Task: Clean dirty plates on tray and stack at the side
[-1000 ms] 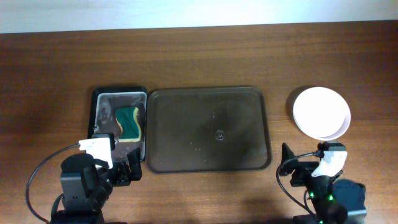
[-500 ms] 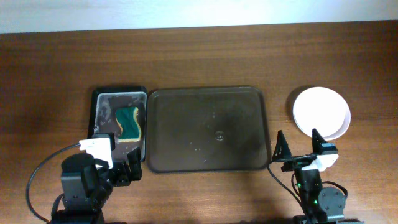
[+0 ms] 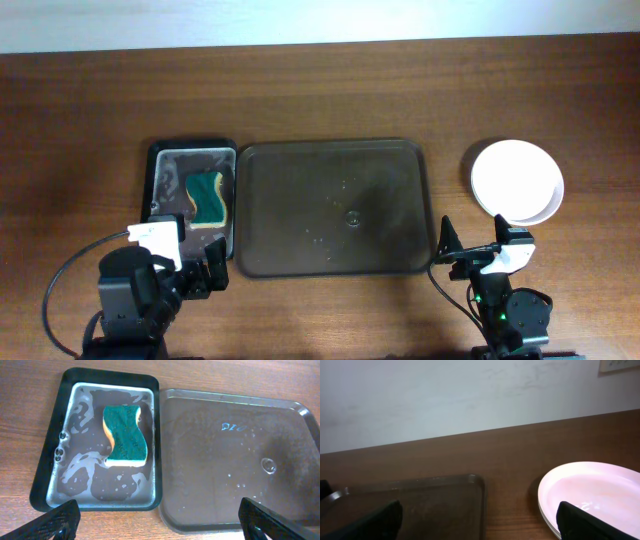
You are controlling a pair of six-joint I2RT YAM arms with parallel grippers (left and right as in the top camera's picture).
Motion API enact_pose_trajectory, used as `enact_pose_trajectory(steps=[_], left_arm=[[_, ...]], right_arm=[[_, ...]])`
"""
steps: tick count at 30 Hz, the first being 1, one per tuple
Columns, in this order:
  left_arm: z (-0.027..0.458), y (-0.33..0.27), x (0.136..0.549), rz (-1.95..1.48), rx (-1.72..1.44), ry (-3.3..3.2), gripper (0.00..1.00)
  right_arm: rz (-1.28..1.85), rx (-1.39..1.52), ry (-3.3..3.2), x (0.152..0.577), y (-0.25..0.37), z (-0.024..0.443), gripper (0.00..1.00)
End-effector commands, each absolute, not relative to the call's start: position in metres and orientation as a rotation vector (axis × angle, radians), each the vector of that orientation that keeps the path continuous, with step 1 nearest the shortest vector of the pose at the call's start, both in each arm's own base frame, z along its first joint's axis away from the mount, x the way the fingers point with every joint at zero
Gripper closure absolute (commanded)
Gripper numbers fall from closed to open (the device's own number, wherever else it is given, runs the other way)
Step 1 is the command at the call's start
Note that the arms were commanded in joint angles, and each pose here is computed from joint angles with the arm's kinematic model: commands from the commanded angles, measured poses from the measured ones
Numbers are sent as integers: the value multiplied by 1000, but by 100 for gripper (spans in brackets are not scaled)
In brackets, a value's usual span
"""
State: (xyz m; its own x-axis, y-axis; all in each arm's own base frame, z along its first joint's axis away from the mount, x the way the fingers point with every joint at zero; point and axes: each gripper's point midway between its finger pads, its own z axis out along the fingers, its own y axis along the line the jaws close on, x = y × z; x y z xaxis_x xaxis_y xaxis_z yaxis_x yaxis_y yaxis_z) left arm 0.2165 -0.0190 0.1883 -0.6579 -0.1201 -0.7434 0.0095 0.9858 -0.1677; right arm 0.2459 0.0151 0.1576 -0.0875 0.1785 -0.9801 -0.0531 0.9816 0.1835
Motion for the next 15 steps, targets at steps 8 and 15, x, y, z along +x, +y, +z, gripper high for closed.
enact_pose_trajectory(steps=[8,15], left_arm=[[188,-20,216,-193,-53,2280,0],[175,-19,202,-190,-53,2272,1]], right_arm=[[191,101,1646,246,14,157,1],[191,101,1646,246,14,157,1]])
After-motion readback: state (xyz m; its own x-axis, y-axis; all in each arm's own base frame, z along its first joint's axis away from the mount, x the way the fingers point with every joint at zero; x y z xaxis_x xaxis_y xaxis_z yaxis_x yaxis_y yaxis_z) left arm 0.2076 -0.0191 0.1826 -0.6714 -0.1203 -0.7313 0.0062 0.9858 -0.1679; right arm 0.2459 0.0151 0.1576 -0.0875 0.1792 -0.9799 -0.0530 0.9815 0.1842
